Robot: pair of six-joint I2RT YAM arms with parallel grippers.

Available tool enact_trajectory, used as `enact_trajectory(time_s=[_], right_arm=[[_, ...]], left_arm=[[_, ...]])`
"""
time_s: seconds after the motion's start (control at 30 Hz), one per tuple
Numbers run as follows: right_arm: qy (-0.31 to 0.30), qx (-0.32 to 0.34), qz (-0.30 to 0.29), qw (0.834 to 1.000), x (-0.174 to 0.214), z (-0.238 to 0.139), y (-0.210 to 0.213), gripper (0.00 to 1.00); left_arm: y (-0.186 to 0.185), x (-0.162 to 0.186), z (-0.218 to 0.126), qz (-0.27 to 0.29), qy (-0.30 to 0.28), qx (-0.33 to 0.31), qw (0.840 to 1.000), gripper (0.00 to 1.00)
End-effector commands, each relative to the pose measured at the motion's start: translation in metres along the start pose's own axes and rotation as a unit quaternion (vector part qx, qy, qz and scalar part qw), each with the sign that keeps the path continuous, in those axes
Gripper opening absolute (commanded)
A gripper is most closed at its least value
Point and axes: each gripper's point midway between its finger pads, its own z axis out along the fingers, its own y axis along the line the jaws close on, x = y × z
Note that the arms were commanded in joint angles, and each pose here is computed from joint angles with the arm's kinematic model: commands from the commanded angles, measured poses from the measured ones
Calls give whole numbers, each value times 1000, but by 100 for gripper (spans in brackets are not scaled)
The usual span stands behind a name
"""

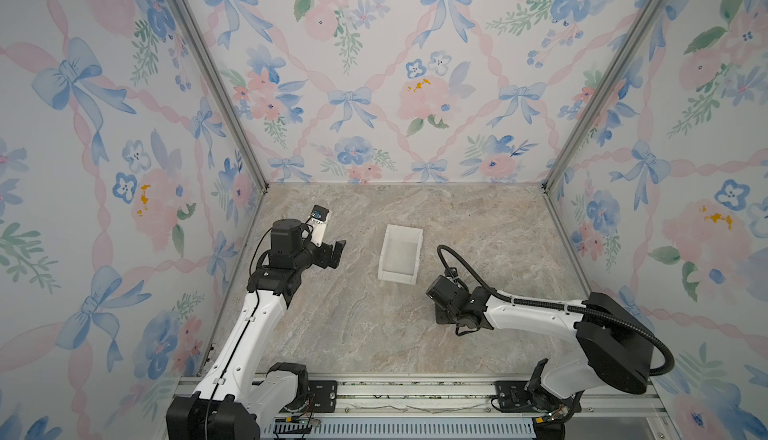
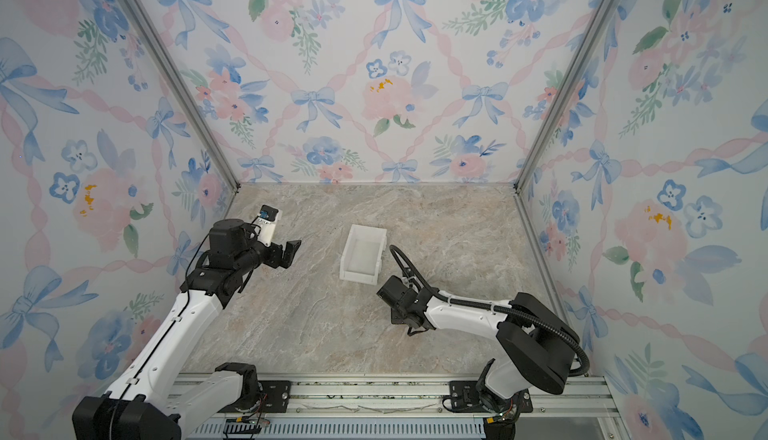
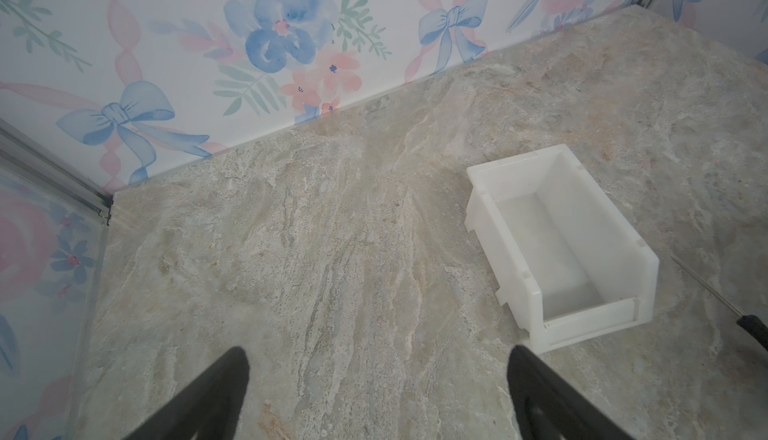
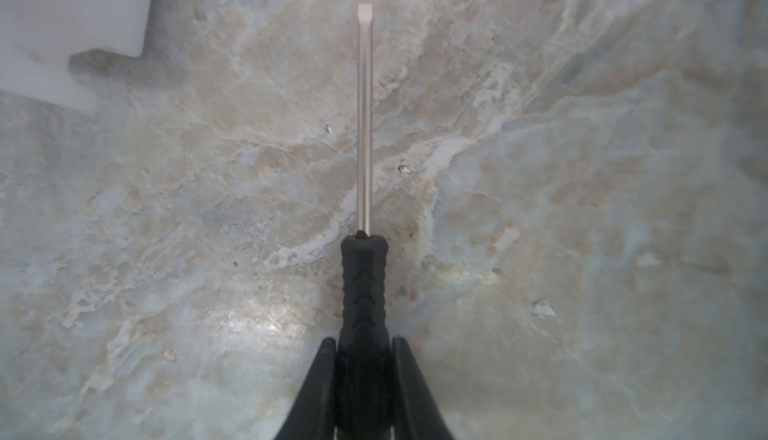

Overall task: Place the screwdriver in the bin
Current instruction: 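Lift the screwdriver with the right gripper and carry it over the bin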

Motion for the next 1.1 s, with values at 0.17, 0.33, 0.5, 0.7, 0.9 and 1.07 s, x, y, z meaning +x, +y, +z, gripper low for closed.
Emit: enact_trajectory(time_s=[0.17, 0.33, 0.5, 0.7, 0.9, 1.07], right_arm=[[-44, 10, -19, 999, -35, -55, -13, 23], [-77, -2, -46, 996, -72, -97, 1, 23], [-93, -27, -70, 993, -107, -115, 32, 24], [-89, -70, -76, 991, -133, -105, 79, 24], [-69, -88, -69, 991, -138, -70, 112, 25], [-51, -86, -63, 993, -137, -42, 125, 25]], left_arm=[[-3, -6, -5, 9, -7, 5, 1000, 98], [-4, -11, -8, 10, -13, 7, 1000, 98], [-4, -17, -12, 6, -19, 6, 1000, 98], [-8, -16, -15, 10, -20, 17, 1000, 98], [-9, -13, -19, 15, -18, 14, 1000, 98], [-10, -11, -19, 15, -17, 16, 1000, 98]])
